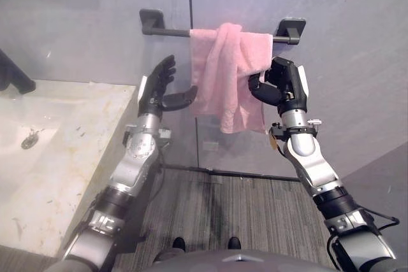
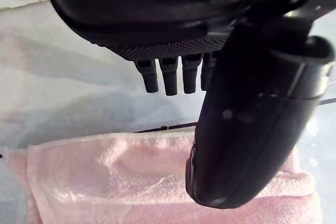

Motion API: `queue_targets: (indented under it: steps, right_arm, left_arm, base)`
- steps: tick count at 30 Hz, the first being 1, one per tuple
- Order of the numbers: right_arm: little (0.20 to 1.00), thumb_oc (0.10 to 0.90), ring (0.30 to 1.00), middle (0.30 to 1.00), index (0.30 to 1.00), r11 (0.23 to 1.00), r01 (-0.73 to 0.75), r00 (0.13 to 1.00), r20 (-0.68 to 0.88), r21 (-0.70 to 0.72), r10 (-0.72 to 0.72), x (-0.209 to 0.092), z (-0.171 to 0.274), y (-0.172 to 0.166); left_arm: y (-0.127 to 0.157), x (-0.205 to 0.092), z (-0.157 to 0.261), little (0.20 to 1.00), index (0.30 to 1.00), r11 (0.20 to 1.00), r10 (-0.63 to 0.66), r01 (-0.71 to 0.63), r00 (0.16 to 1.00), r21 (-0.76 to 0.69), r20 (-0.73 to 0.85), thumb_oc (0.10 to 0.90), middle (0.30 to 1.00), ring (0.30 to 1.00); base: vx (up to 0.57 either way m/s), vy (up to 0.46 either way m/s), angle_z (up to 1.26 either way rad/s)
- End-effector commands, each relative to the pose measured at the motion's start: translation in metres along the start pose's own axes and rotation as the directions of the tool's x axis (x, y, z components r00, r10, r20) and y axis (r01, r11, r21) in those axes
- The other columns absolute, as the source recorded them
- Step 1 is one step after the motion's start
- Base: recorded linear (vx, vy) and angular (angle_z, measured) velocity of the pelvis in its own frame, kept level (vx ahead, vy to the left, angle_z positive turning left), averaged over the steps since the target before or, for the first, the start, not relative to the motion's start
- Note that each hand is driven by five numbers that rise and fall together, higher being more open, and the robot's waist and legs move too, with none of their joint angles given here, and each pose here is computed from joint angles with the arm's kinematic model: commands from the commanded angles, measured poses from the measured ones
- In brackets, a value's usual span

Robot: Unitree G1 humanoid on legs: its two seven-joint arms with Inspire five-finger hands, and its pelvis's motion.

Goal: Organize the bathroom.

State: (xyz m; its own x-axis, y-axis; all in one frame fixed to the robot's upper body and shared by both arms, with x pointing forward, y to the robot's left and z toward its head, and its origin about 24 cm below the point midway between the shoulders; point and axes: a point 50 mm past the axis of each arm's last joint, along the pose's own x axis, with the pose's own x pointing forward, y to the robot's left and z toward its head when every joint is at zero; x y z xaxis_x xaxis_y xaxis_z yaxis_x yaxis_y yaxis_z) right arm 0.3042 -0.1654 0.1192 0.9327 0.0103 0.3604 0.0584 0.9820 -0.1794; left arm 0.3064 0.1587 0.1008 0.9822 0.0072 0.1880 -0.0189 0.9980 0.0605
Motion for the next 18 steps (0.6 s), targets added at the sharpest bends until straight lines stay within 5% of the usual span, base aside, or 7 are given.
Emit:
queue_targets:
  steps: [1, 3, 4, 5, 8, 18]
  right_arm:
    - [0.300, 0.400, 0.300, 0.300, 0.300, 0.999, -0.036, 0.986, 0.163, 0.041, 0.029, 0.015, 0.028, 0.011]
    - [0.300, 0.400, 0.300, 0.300, 0.300, 0.998, -0.044, 0.986, 0.161, 0.043, 0.037, 0.017, 0.028, 0.014]
    - [0.300, 0.400, 0.300, 0.300, 0.300, 0.998, -0.051, 0.986, 0.161, 0.044, 0.044, 0.017, 0.028, 0.015]
    - [0.300, 0.400, 0.300, 0.300, 0.300, 0.998, -0.052, 0.986, 0.161, 0.044, 0.045, 0.018, 0.029, 0.015]
    - [0.300, 0.400, 0.300, 0.300, 0.300, 0.997, -0.062, 0.986, 0.159, 0.048, 0.054, 0.019, 0.028, 0.019]
    - [0.300, 0.400, 0.300, 0.300, 0.300, 0.993, -0.094, 0.984, 0.158, 0.065, 0.083, 0.020, 0.028, 0.028]
  left_arm:
    - [-0.009, 0.028, 0.035, 0.900, 0.900, 0.998, -0.058, 0.054, 0.987, 0.035, 0.147, 0.800, 0.900, 0.900]
    - [-0.009, 0.031, 0.035, 0.740, 0.740, 0.997, -0.073, 0.067, 0.987, 0.046, 0.140, 0.693, 0.740, 0.740]
    - [-0.008, 0.034, 0.037, 0.589, 0.589, 0.996, -0.075, 0.068, 0.987, 0.056, 0.141, 0.593, 0.589, 0.589]
    - [-0.008, 0.034, 0.037, 0.589, 0.589, 0.996, -0.076, 0.069, 0.987, 0.054, 0.141, 0.593, 0.589, 0.589]
    - [-0.008, 0.039, 0.037, 0.321, 0.321, 0.995, -0.090, 0.082, 0.987, 0.061, 0.130, 0.414, 0.321, 0.321]
    - [0.001, 0.050, 0.038, 0.300, 0.300, 0.993, -0.032, 0.016, 0.991, 0.121, 0.134, 0.400, 0.300, 0.300]
  base:
    - [0.00, 0.000, 0.00]
    - [0.00, 0.001, -0.02]
    - [0.00, 0.002, -0.03]
    - [0.00, 0.002, -0.04]
    - [0.00, 0.000, -0.03]
    - [0.00, -0.001, -0.01]
